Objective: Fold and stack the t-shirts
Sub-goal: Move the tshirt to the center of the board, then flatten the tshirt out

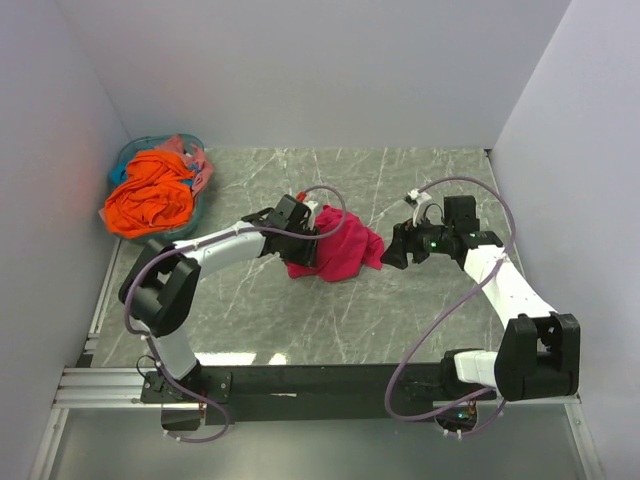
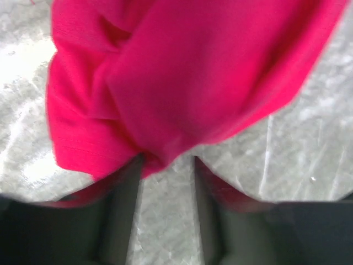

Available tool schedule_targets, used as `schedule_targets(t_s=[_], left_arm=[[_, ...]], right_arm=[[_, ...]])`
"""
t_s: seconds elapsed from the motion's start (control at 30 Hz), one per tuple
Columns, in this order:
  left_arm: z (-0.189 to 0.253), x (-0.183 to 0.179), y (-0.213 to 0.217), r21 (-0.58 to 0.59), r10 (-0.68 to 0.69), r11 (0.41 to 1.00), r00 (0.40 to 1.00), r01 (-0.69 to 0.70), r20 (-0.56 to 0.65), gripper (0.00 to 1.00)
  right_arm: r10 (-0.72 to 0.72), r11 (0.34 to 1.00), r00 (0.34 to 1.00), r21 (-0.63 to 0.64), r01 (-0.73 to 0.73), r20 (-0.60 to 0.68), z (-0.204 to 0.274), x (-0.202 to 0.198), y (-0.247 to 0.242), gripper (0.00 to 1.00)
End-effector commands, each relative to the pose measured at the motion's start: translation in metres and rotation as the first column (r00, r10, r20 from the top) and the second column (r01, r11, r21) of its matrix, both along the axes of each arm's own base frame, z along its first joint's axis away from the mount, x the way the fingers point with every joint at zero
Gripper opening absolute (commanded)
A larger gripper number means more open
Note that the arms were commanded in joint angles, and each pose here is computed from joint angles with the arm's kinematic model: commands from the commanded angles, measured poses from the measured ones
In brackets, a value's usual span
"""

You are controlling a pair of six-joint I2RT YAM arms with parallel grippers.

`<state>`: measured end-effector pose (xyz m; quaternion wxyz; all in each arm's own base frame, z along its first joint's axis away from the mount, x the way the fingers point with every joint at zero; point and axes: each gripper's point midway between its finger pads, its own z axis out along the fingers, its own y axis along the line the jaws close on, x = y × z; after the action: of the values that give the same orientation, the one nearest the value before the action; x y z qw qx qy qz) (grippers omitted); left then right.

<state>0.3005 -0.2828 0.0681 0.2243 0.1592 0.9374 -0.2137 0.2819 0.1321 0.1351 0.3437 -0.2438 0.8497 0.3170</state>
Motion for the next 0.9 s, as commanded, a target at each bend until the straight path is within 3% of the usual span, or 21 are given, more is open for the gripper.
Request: schedule_targets(t_s=[0.0,0.07,0.1,0.2,0.47,0.7,0.87], left_arm=[[0.0,0.019,-0.001,0.013,0.057,0.998,0.997,-0.058,0.051,0.42],[-0.003,0.023,0.0,0.024,0.077,0.997,0.995,-0.079,0.068,0.32],[-0.001,0.025,-0.002,0.017,0.078,0.997,0.994,-0.08,0.078,0.18],[0.018,0.028,-0.011,-0.034,0.077,0.997,0.99,-0.074,0.117,0.0],[0.084,0.027,0.001,-0.141,0.145,0.984,0.955,-0.111,0.259,0.0],[0.147,0.016,0.007,-0.292,0.201,0.951,0.924,-0.103,0.326,0.0],[0.158,0.012,0.01,-0.321,0.21,0.942,0.919,-0.099,0.333,0.0]], right_arm=[[-0.023,1.0,0.999,0.021,0.022,0.039,0.013,0.013,0.003,0.78],[-0.029,0.999,0.999,0.022,0.028,0.032,0.012,0.014,0.003,0.78],[-0.033,0.999,0.999,0.021,0.032,0.027,0.01,0.015,0.003,0.78],[-0.035,0.999,0.999,0.025,0.035,0.001,0.005,0.017,0.004,0.78],[0.015,0.999,0.975,0.035,-0.007,-0.222,-0.03,0.025,0.015,0.64],[-0.038,0.999,0.965,-0.015,0.036,-0.26,-0.046,0.054,0.011,0.62],[-0.122,0.989,0.953,-0.118,0.093,-0.277,-0.066,0.074,0.004,0.6]])
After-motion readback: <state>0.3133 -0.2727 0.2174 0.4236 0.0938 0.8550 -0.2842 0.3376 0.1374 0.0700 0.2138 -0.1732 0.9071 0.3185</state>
